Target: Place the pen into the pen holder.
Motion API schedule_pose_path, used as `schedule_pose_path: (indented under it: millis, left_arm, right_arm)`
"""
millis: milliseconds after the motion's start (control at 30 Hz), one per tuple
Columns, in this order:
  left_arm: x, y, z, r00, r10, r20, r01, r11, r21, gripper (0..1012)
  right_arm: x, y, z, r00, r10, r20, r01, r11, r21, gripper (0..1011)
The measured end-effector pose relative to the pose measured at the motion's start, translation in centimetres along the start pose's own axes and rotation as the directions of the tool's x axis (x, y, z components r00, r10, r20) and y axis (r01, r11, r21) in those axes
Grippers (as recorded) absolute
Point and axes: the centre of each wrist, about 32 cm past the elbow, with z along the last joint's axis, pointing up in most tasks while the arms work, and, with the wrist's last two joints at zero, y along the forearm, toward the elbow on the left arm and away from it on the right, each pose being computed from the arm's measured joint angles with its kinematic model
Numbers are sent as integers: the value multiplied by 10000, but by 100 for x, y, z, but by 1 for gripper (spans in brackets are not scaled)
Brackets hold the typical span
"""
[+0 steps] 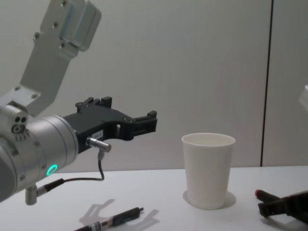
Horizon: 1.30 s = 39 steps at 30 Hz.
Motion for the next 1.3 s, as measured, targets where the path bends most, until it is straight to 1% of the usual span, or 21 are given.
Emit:
schedule_pose_path:
  millis: [333,567,900,1300]
  left_arm:
    - [0,0,0,10000,0,0,0,10000,0,1001]
    - [0,0,0,10000,-1,0,1,10000,0,1001]
    - [0,0,0,10000,-1,0,1,10000,0,1001]
    - [0,0,0,10000,0,0,0,10000,-1,1001]
  right_arm:
    - [11,-59,41,9998,-172,-82,175,9992,350,1002]
    - [12,-85,57,9997,-183,-144,190,9987,479,1002]
    - [2,-95,46,9998,-85,-171,93,9989,456,1002]
    - [-10,-98,-9,9999,-49,-140,53,9996,269,1002]
